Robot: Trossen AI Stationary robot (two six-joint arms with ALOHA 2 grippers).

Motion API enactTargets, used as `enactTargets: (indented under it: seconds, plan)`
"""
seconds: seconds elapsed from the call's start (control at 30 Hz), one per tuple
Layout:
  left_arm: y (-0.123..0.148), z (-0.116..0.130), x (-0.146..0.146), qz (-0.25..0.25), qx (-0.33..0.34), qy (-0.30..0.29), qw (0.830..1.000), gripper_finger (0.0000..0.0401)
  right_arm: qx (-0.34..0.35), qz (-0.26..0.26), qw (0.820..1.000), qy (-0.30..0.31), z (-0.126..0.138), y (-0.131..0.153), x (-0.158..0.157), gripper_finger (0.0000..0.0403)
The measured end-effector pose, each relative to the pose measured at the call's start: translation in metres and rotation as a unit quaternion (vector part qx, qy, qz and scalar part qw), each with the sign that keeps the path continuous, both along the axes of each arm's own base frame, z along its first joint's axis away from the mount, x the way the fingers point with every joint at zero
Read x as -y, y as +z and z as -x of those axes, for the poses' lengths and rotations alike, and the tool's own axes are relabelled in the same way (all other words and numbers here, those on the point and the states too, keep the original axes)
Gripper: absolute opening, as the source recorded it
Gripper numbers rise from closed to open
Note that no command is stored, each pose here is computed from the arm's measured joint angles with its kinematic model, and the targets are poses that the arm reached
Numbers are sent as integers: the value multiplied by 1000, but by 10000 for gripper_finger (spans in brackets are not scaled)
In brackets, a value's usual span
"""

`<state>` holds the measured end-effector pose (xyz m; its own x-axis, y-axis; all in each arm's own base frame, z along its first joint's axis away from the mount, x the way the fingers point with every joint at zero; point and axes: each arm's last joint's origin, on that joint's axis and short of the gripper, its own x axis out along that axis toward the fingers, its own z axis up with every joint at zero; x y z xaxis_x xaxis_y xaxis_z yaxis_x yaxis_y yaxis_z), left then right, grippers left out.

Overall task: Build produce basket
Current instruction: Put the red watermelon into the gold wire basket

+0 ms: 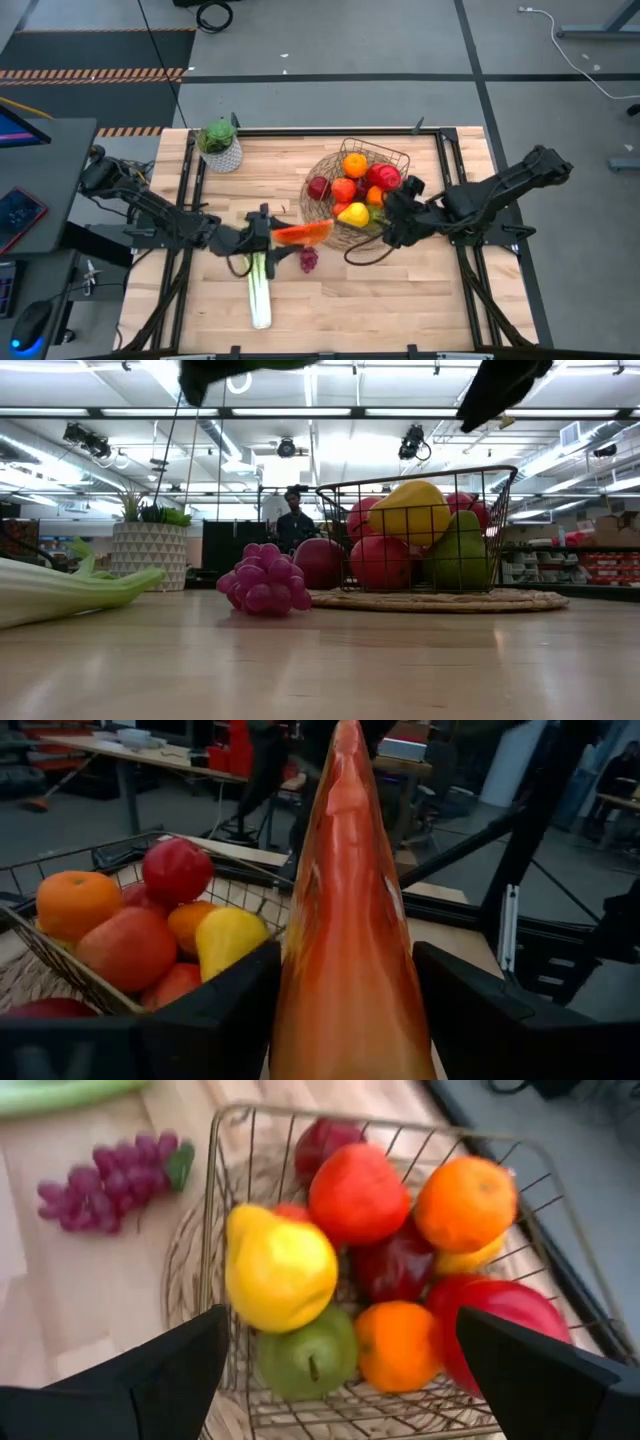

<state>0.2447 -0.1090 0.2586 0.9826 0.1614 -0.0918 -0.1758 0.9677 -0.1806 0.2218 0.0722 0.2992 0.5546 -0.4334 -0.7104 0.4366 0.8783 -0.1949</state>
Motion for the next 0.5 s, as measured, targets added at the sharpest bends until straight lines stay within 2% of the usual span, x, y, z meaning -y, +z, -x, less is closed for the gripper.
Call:
enactTargets:
  seconds: [0.1,0.3,0.5]
  plan:
    - [-1,-9,-18,3,-4,-4,1000,229,24,-4,1000,-9,11,8,-2,393]
    - [-2,-19,-53,-10,-18,37,999,229,71,-47,996,-14,32,20,-13,393]
    - [5,-29,-87,-31,-35,51,998,229,105,-64,992,4,37,22,-29,393]
